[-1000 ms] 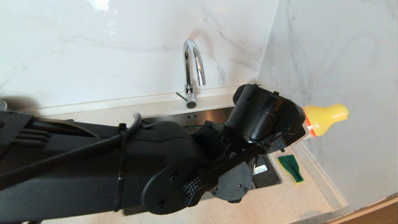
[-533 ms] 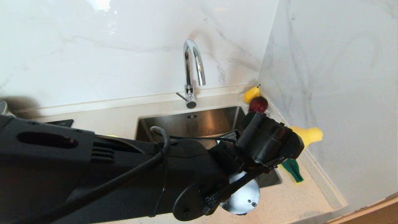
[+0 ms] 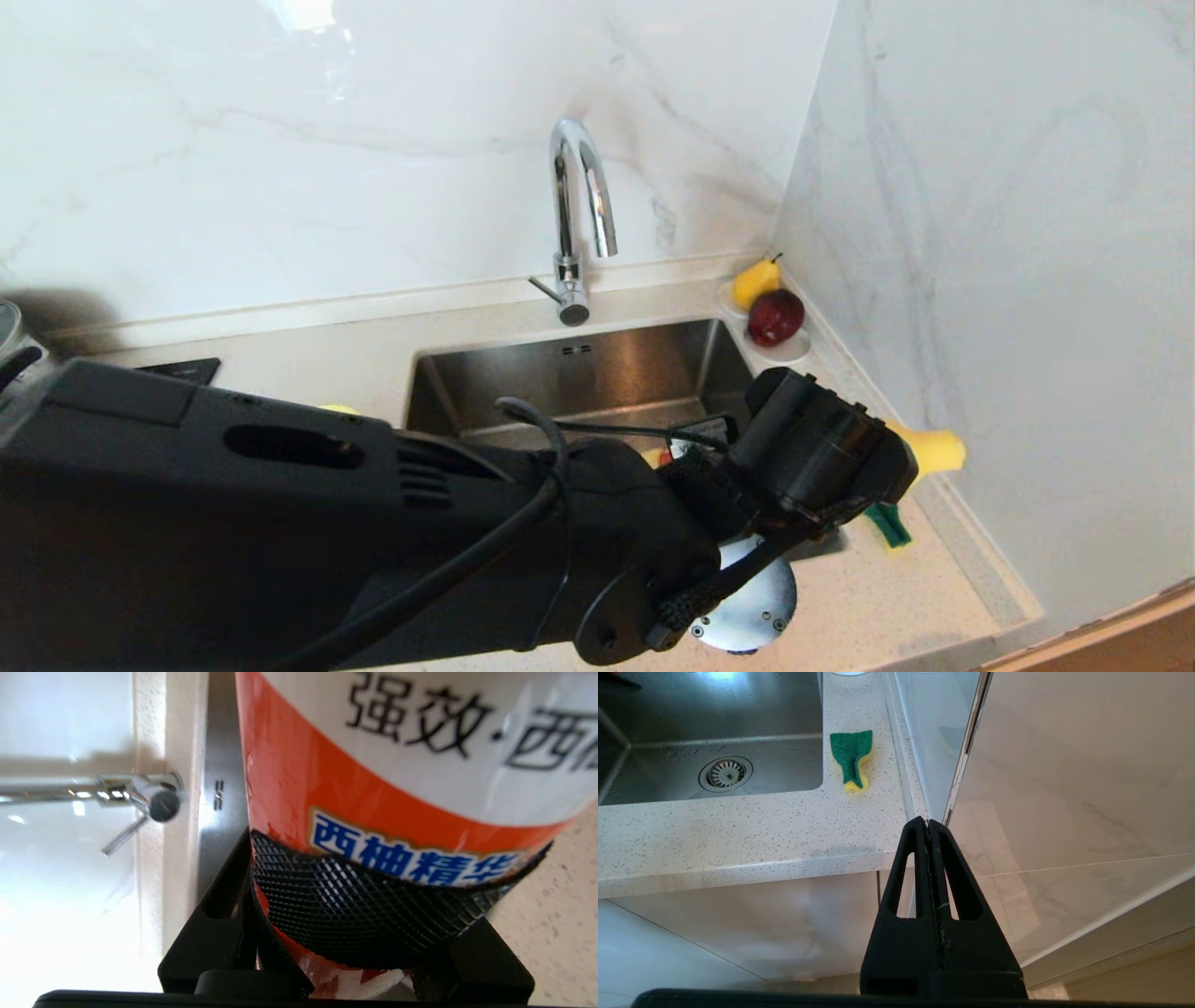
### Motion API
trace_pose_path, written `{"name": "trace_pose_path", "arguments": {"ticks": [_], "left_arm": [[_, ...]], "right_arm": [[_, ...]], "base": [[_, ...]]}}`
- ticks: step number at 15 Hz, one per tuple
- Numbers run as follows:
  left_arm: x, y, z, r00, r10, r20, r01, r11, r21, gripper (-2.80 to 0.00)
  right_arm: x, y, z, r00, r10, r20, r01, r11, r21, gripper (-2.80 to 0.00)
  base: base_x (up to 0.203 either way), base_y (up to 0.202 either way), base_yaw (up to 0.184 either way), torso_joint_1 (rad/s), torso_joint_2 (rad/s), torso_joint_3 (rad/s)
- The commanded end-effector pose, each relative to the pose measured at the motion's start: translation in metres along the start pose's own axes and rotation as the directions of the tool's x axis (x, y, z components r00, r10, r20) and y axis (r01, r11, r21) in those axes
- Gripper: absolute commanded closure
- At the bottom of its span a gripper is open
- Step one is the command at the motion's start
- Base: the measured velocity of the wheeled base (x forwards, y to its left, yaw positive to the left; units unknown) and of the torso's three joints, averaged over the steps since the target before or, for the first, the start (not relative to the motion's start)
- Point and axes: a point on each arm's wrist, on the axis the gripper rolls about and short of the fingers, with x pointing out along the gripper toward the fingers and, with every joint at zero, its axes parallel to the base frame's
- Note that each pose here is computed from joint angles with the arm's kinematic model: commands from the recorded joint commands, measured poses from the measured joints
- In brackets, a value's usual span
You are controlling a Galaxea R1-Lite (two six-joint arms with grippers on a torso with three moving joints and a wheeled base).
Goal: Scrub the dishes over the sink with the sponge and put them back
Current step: Squeeze it onto the sponge
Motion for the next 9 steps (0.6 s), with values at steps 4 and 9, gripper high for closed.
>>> {"name": "trace_pose_path", "arguments": {"ticks": [4, 9], "left_arm": [[0.013, -0.015, -0.002, 0.998, 0.007, -0.057, -0.002, 0.997, 0.071, 0.0], [0.025, -0.025, 0.003, 0.996, 0.019, -0.09, -0.007, 0.992, 0.125, 0.0]], "right_arm": [[0.0, 0.0, 0.0, 1.0, -0.001, 0.0, 0.001, 1.0, 0.0, 0.0], [0.0, 0.0, 0.0, 1.0, 0.002, 0.0, -0.002, 1.0, 0.0, 0.0]], "base": [[0.0, 0.0, 0.0, 0.0, 0.0, 0.0], [0.0, 0.0, 0.0, 0.0, 0.0, 0.0]]}}
